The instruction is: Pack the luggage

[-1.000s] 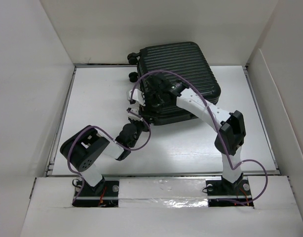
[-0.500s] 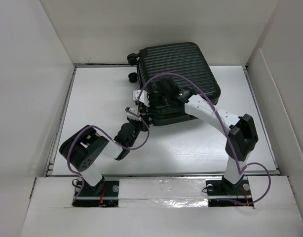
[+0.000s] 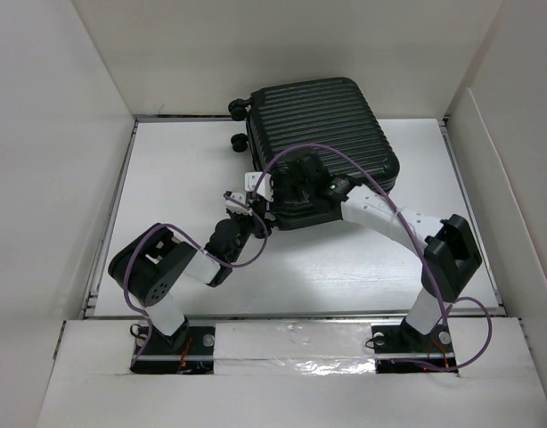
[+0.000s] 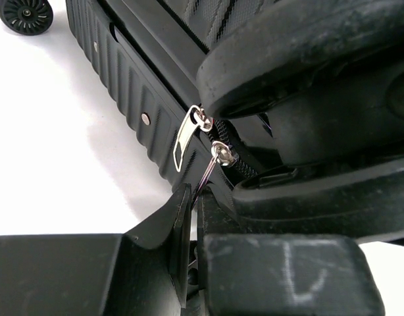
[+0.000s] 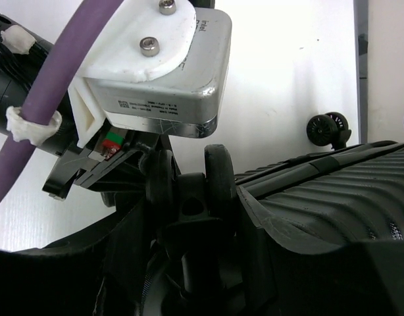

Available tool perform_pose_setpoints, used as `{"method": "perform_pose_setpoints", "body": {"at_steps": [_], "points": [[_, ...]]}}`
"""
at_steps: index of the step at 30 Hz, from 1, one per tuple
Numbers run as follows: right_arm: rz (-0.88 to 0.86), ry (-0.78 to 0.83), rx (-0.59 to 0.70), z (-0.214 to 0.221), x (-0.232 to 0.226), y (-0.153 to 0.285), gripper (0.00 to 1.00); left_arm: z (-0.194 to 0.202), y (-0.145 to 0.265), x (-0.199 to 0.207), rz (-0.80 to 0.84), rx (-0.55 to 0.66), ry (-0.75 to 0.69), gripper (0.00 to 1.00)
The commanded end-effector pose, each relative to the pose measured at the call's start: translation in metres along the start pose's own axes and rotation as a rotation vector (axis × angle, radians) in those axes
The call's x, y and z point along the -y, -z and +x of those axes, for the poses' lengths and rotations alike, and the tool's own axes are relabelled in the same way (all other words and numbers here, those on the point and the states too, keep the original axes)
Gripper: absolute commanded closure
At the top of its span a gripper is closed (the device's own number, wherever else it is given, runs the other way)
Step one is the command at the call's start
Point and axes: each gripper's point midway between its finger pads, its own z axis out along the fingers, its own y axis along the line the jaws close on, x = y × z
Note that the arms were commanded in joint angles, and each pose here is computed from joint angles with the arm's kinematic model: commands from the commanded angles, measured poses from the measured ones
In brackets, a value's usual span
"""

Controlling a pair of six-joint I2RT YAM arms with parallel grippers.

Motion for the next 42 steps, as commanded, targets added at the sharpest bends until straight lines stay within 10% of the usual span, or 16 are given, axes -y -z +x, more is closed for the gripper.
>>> {"method": "perform_pose_setpoints", "body": {"at_steps": [1,4,6,7,8,24,27,28,37,42], "points": [[-0.29,-0.332,-0.235,0.051,-0.107,0.017,1.0,-0.151,0.014,-0.022,-0.077,0.615,0.176,1.0],[-0.275,-0.326,-0.222,0.046,-0.103,0.012,1.0,-0.157,0.027,-0.021,-0.054,0.636,0.229,0.77],[-0.257,-0.316,-0.206,0.04,-0.098,0.008,1.0,-0.161,0.045,-0.02,-0.028,0.647,0.295,0.47],[-0.25,-0.318,-0.2,0.038,-0.096,0.005,1.0,-0.154,0.055,-0.025,-0.035,0.629,0.316,0.05],[-0.256,-0.302,-0.183,0.031,-0.1,-0.002,1.0,-0.147,0.06,-0.025,-0.035,0.602,0.339,0.01],[-0.329,-0.114,0.018,-0.097,-0.176,-0.048,1.0,-0.223,0.193,-0.045,-0.091,0.681,0.645,0.01],[-0.154,-0.145,0.031,-0.103,-0.145,-0.033,0.53,-0.221,0.193,-0.041,-0.101,0.611,0.622,0.01],[-0.038,-0.153,0.005,-0.099,-0.125,-0.026,0.01,-0.219,0.19,-0.039,-0.109,0.582,0.608,0.01],[0.617,-0.392,0.296,-0.112,0.006,0.141,0.0,-0.186,0.153,-0.012,-0.087,0.3,0.452,0.01],[0.925,-0.534,0.355,-0.043,0.027,0.226,0.0,-0.193,0.155,-0.007,-0.056,0.316,0.453,0.01]]}}
